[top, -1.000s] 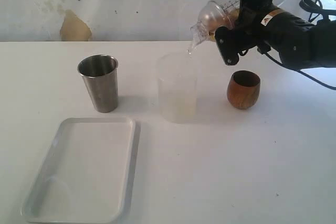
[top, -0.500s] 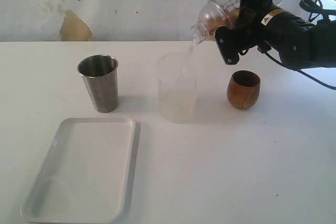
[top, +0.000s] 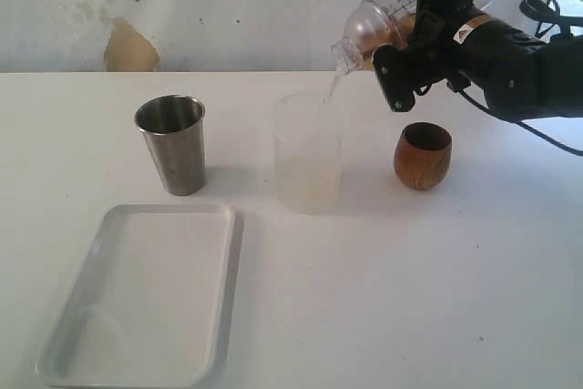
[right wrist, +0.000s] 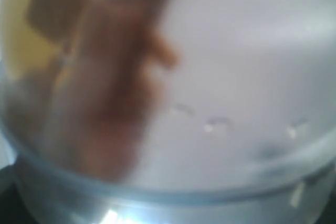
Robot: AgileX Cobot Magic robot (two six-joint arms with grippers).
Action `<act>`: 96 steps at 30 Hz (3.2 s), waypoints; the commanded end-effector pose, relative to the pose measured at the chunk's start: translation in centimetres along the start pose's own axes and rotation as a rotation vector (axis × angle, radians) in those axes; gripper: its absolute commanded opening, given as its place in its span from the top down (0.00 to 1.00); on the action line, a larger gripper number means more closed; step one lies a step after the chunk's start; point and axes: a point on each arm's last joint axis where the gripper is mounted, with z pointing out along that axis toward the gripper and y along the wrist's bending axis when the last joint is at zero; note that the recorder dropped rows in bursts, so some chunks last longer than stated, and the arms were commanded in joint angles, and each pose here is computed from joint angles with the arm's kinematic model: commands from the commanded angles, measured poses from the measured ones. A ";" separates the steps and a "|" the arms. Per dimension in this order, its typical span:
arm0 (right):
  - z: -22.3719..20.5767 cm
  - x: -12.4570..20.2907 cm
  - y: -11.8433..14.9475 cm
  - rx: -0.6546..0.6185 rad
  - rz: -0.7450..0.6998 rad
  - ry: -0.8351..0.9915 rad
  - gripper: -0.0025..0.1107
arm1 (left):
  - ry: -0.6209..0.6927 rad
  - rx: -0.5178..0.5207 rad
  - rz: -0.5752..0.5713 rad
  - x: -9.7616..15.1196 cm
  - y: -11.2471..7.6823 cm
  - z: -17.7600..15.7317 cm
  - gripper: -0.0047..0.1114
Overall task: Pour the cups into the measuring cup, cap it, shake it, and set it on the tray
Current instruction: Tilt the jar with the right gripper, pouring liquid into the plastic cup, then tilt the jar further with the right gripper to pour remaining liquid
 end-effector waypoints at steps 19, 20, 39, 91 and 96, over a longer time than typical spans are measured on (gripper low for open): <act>-0.1 0.8 -1.3 0.077 0.001 0.043 0.98 | -0.010 0.002 0.003 0.1 0.0 0.0 0.96; -0.1 0.8 -1.3 0.081 0.001 0.046 0.98 | -0.010 0.002 0.003 0.1 0.0 0.0 0.96; -0.2 0.4 -1.5 0.103 -0.171 0.010 0.98 | -0.010 0.002 0.003 0.1 0.0 0.0 0.96; -0.2 0.1 -2.1 0.177 -0.258 -0.015 0.98 | -0.010 0.002 0.003 0.1 0.0 0.0 0.96; -0.3 -0.1 -2.2 0.187 -0.290 -0.033 0.98 | -0.010 0.002 0.003 0.1 0.0 0.0 0.96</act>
